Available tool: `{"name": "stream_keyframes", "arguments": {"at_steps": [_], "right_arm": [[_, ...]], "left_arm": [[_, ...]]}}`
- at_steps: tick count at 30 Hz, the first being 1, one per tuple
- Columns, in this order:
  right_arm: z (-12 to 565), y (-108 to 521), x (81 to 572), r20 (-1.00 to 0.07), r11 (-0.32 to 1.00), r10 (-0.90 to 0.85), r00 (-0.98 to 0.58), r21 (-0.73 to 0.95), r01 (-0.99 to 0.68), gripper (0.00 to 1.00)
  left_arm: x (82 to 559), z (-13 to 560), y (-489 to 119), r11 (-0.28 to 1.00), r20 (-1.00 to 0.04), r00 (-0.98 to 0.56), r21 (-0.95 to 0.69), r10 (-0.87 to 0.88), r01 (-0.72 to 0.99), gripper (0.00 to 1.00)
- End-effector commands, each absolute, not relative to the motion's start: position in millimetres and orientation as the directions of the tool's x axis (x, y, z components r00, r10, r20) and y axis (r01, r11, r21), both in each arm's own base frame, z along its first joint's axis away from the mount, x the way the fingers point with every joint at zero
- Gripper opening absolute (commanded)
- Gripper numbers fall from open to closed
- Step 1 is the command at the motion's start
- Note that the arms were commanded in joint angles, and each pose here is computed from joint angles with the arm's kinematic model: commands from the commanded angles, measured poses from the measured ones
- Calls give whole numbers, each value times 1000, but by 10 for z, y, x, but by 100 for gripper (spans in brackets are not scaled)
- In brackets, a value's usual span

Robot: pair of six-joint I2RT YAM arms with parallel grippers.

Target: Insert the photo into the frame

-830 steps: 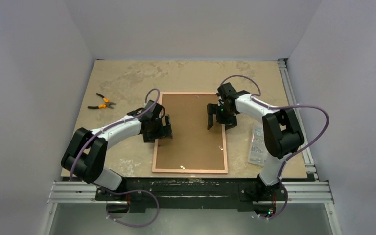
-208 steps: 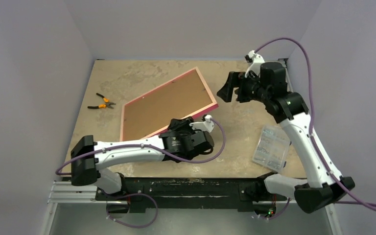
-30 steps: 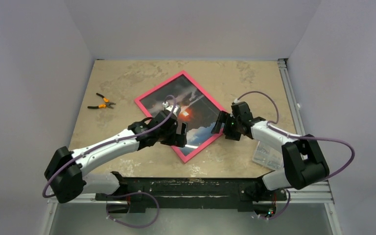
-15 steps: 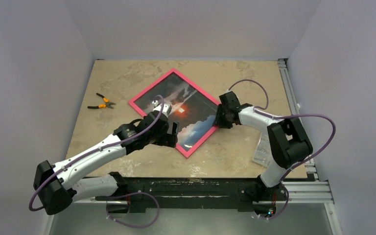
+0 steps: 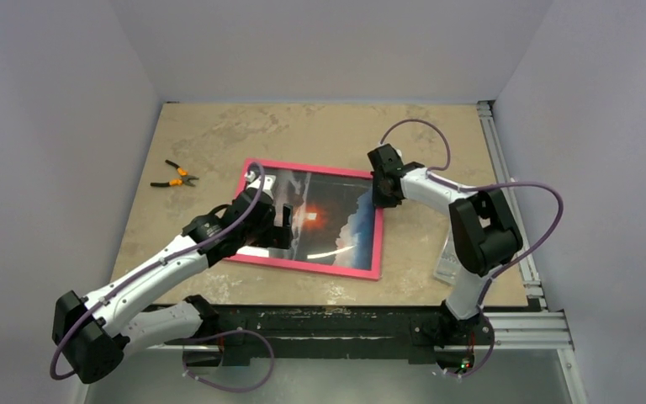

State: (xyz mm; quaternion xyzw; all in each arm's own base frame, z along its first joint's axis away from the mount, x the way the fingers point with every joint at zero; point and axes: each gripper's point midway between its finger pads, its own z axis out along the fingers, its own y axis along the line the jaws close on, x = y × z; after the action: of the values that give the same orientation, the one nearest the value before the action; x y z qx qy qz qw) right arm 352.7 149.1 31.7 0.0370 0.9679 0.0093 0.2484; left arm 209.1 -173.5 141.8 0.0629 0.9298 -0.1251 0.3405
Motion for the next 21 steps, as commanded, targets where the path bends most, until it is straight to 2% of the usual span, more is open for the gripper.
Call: {"name": "stream_keyframes", "arguments": {"at_steps": [1, 2, 5, 7, 8, 11, 16, 21], "right_arm": [[421, 953, 3660, -467, 978, -45, -883, -202, 57, 0], [473, 932, 3718, -473, 979, -35, -880, -195, 66, 8], [641, 909, 3843, -488, 985, -11, -873, -155, 74, 48], [732, 935, 3854, -497, 990, -1, -868, -123, 69, 68], [762, 954, 3833, -498, 992, 4, -867, -106, 65, 74], [798, 1060, 3675, -484, 999, 37, -874, -17, 52, 80], [686, 1317, 3257, -410, 984, 93, -908, 177, 21, 81], [502, 1513, 2920, -319, 947, 136, -938, 321, 28, 81]], "left_arm": [[2162, 1298, -1666, 955, -624, -781, -240, -12, 176, 100], [2180, 1227, -1621, 956, -604, -796, -249, -31, 152, 100], [2231, 1039, -1442, 958, -543, -832, -281, -115, 51, 100], [2279, 957, -1293, 956, -514, -839, -292, -182, -28, 100], [2303, 936, -1213, 954, -504, -837, -291, -214, -68, 100], [2365, 876, -980, 941, -473, -826, -284, -305, -185, 100], [2467, 721, -712, 906, -414, -810, -277, -414, -321, 100], [2516, 530, -669, 886, -345, -822, -280, -453, -371, 100]]}}
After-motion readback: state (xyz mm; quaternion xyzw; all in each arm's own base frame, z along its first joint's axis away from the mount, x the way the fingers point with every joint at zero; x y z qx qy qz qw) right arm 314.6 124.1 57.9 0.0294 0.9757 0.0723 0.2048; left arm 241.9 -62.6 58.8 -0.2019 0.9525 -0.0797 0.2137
